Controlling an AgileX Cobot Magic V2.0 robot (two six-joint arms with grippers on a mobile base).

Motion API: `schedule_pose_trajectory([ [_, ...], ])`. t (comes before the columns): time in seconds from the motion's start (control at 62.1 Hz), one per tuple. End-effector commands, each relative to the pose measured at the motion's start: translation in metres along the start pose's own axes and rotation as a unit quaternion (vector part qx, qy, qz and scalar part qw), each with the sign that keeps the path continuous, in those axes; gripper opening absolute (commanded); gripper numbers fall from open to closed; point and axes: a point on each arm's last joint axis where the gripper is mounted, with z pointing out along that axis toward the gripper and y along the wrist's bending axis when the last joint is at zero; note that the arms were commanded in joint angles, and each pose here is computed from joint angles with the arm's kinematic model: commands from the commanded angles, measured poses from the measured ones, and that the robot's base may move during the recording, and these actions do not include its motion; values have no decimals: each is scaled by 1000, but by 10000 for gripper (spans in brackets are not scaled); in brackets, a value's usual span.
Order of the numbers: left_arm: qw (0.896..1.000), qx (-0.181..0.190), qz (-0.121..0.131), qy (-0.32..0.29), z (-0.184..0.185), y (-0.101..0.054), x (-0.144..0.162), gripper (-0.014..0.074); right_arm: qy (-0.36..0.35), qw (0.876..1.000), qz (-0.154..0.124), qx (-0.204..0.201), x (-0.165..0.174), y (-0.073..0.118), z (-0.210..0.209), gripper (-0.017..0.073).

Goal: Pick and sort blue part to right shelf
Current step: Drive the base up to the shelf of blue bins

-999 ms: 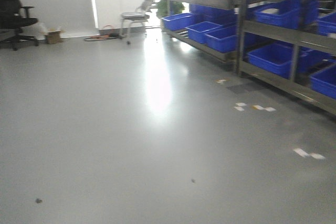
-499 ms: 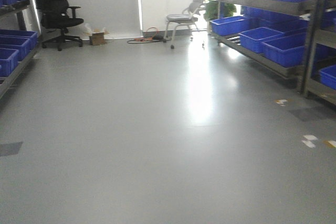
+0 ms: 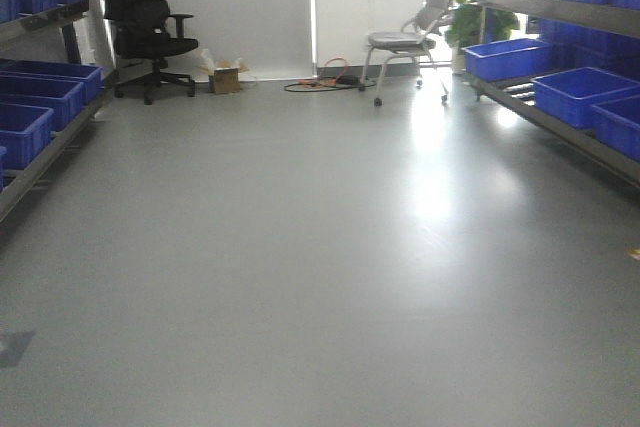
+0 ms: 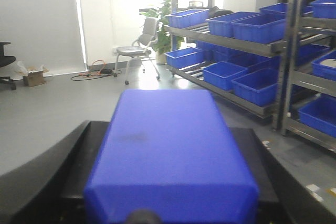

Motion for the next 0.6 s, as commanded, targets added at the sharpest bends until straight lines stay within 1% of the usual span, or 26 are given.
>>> schedule_pose_trajectory([
  [0.0,999,9,-3,-46,-1,-2,-15,294,-49,999,-12,-9,-16,1,0,225],
  [0.58,999,9,-3,-46,-1,-2,-15,294,-49,999,-12,-9,-16,1,0,225],
])
